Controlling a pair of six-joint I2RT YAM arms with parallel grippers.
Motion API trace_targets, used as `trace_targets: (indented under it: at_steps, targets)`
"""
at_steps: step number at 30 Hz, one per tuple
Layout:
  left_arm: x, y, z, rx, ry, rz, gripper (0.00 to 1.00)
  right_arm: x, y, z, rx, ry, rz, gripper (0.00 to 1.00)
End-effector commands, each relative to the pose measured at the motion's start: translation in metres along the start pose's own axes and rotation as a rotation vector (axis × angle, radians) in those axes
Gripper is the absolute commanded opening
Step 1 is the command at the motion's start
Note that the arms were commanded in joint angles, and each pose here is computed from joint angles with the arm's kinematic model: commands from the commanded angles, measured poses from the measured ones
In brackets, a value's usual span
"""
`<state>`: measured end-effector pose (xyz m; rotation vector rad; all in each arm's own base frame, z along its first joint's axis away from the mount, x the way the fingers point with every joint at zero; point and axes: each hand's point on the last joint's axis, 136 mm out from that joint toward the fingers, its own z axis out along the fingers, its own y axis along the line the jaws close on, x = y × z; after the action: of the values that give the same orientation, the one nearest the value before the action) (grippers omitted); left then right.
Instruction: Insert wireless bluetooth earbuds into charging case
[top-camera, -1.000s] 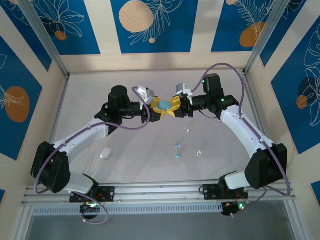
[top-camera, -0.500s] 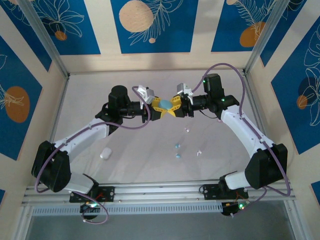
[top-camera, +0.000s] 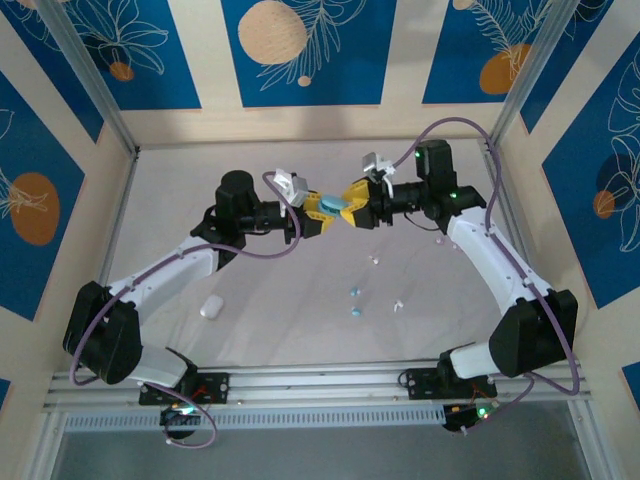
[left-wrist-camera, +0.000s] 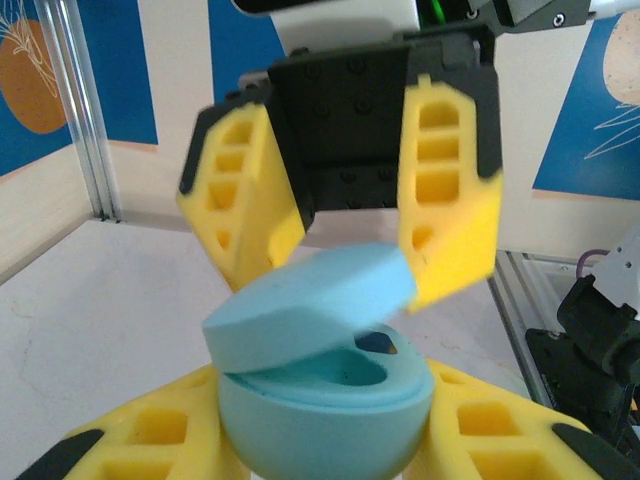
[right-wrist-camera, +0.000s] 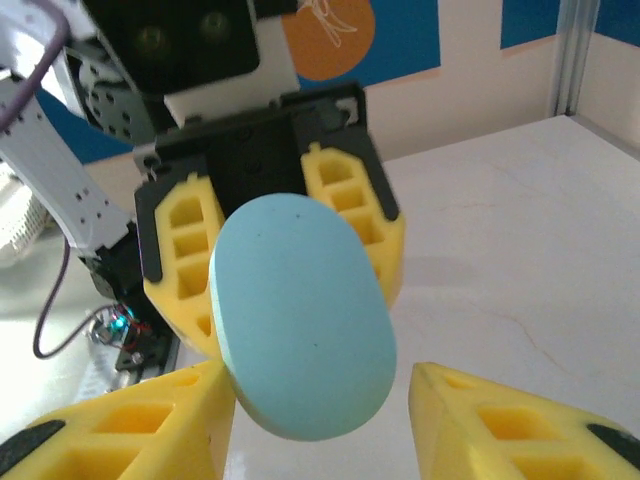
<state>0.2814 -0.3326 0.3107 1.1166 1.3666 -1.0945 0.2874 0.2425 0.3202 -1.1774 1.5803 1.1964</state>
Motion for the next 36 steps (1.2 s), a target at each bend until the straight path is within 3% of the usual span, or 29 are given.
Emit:
trace_targets:
  at_steps: [1,12,22,27,32,36]
  targets:
    - [-0.012,-0.015,0.0,0.063,-0.045,0.049,0.32,-0.014,-0.004,-0.005,-0.001,-0.023,0.078,0.51]
    - [-0.02,-0.009,-0.003,0.012,-0.133,0.033,0.31,-0.021,-0.036,-0.001,0.135,-0.006,0.296,0.54]
    - [-0.029,0.013,-0.017,-0.158,-0.28,0.002,0.3,-0.048,-0.012,-0.01,0.053,-0.028,0.409,0.56]
    - [-0.03,0.016,-0.022,-0.2,-0.303,0.013,0.3,-0.048,-0.015,-0.02,0.14,-0.035,0.466,0.56]
    - [-0.032,0.015,-0.027,-0.227,-0.312,0.016,0.3,-0.025,-0.036,-0.04,0.333,-0.04,0.613,0.49]
    - [-0.036,0.017,-0.036,-0.273,-0.32,0.035,0.29,0.03,-0.05,-0.049,0.484,0.056,0.79,0.4]
